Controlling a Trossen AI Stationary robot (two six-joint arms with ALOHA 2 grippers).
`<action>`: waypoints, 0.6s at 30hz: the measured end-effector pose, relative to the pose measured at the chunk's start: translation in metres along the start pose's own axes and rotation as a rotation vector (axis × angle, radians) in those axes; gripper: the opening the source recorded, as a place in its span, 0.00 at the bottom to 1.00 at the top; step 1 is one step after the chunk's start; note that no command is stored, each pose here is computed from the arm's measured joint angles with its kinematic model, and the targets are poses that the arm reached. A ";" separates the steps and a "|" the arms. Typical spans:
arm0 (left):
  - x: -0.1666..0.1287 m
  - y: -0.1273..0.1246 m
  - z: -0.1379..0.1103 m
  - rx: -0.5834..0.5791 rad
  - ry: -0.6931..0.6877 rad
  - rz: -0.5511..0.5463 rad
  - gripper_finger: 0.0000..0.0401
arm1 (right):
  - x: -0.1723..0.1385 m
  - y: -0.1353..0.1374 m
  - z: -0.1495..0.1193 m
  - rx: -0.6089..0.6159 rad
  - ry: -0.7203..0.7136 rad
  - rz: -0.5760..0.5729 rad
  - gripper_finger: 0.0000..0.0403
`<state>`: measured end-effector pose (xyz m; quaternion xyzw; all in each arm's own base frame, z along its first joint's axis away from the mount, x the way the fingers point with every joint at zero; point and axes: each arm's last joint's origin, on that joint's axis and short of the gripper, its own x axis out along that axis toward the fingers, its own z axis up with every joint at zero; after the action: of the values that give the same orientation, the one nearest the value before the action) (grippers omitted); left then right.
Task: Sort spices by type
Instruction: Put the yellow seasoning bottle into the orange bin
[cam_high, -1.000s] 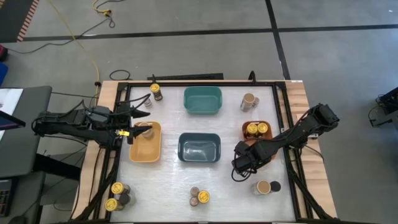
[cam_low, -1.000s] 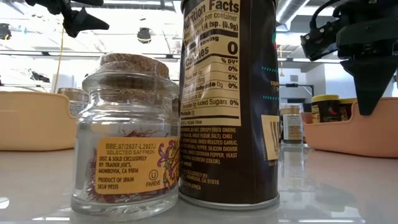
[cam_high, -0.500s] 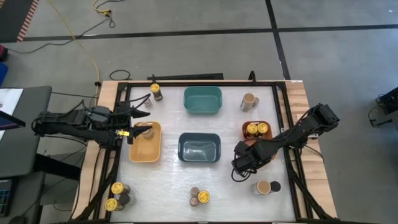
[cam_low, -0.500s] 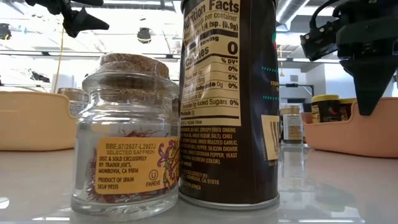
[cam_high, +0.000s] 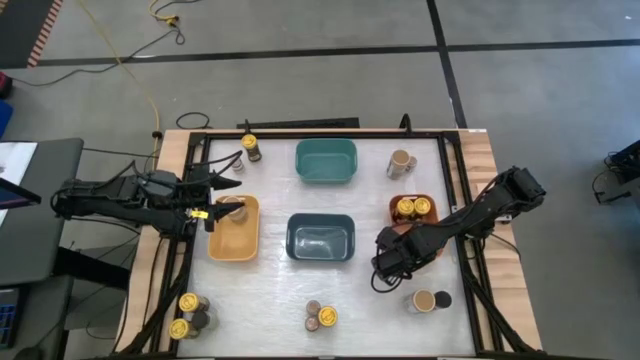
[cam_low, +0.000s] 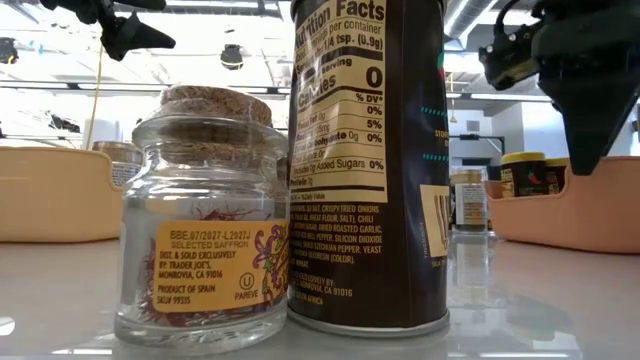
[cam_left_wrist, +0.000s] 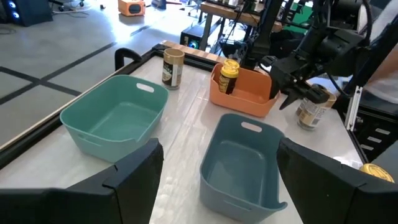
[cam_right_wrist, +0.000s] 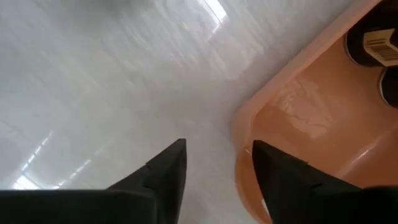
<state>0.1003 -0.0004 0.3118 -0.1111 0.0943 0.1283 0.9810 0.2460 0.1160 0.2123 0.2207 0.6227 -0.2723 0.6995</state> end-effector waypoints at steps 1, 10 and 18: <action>0.000 0.000 0.000 0.000 0.000 0.000 0.75 | -0.002 0.001 0.001 0.001 -0.001 0.002 0.54; 0.000 0.000 0.000 0.000 0.000 0.000 0.75 | -0.025 -0.003 0.004 0.051 0.026 -0.066 0.54; 0.000 0.000 0.000 0.000 0.000 0.000 0.75 | -0.038 -0.002 0.006 0.249 0.015 -0.066 0.54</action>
<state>0.1003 -0.0004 0.3117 -0.1109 0.0945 0.1285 0.9809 0.2460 0.1147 0.2503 0.2872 0.5964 -0.3688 0.6525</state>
